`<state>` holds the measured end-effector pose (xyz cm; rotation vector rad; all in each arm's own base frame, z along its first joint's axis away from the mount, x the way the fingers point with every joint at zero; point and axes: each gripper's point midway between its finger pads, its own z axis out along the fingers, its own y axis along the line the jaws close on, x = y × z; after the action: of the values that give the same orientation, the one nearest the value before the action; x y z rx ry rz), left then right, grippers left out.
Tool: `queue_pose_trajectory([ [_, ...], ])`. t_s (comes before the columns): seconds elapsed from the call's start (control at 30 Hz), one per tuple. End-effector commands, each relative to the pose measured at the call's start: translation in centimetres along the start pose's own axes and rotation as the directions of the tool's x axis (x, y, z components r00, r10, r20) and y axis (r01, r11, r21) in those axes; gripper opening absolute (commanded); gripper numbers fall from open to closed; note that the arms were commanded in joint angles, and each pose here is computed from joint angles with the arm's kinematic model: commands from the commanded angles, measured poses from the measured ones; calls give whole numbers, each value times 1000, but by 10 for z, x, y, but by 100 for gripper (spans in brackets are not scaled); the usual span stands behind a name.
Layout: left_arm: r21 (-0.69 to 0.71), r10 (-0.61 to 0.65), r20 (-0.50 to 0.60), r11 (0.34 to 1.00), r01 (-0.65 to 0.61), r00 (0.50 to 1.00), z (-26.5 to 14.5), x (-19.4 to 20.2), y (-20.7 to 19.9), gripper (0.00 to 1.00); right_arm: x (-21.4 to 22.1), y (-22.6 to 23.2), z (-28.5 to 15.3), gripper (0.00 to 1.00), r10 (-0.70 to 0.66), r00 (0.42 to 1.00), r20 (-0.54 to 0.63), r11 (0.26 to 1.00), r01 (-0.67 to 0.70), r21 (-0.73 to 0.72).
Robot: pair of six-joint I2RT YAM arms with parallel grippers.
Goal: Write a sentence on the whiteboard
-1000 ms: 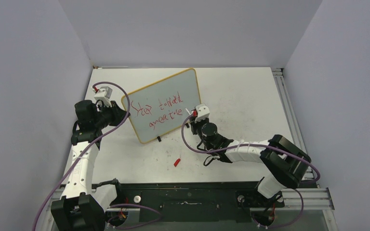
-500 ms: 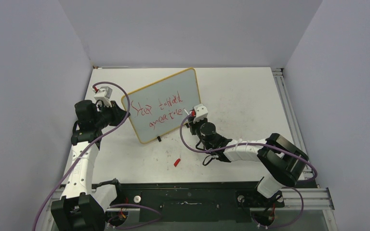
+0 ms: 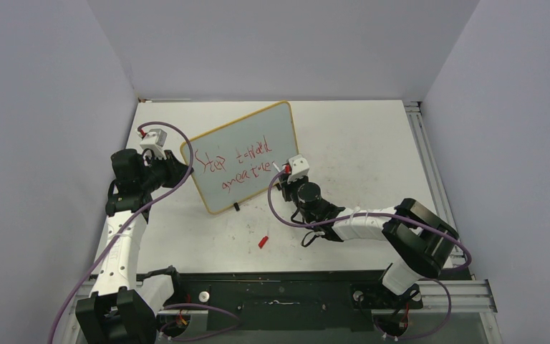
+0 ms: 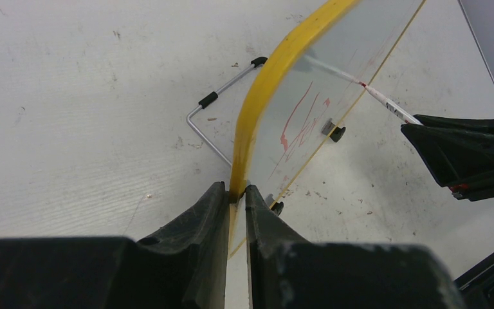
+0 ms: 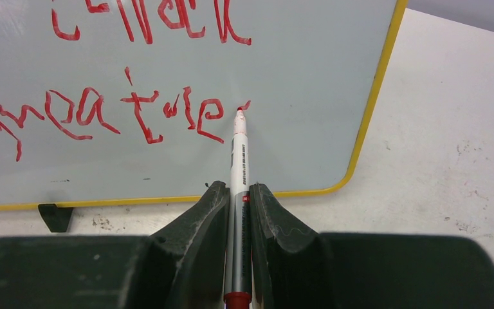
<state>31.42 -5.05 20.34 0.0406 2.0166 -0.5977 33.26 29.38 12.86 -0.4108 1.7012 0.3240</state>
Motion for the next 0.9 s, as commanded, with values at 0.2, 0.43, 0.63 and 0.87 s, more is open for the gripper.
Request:
queue_pose_trajectory([
  [0.2, -6, 7, 15, 1000, -7, 1000, -2, -5, 0, 0, 9, 7, -1, 5, 14, 1000, -15, 999, -15, -29],
  [0.43, -6, 7, 15, 1000, -7, 1000, -2, -5, 0, 0, 10, 1, -1, 5, 20, 1000, -18, 1000, -20, 6],
  [0.63, -5, 7, 14, 1000, -7, 1000, -2, -4, 0, 0, 12, -8, -2, 5, 28, 999, -26, 998, -27, 51],
  [0.87, -4, 7, 14, 1000, -7, 1000, -2, -5, 0, 0, 18, -9, -2, 5, 32, 999, -43, 998, -29, 53],
])
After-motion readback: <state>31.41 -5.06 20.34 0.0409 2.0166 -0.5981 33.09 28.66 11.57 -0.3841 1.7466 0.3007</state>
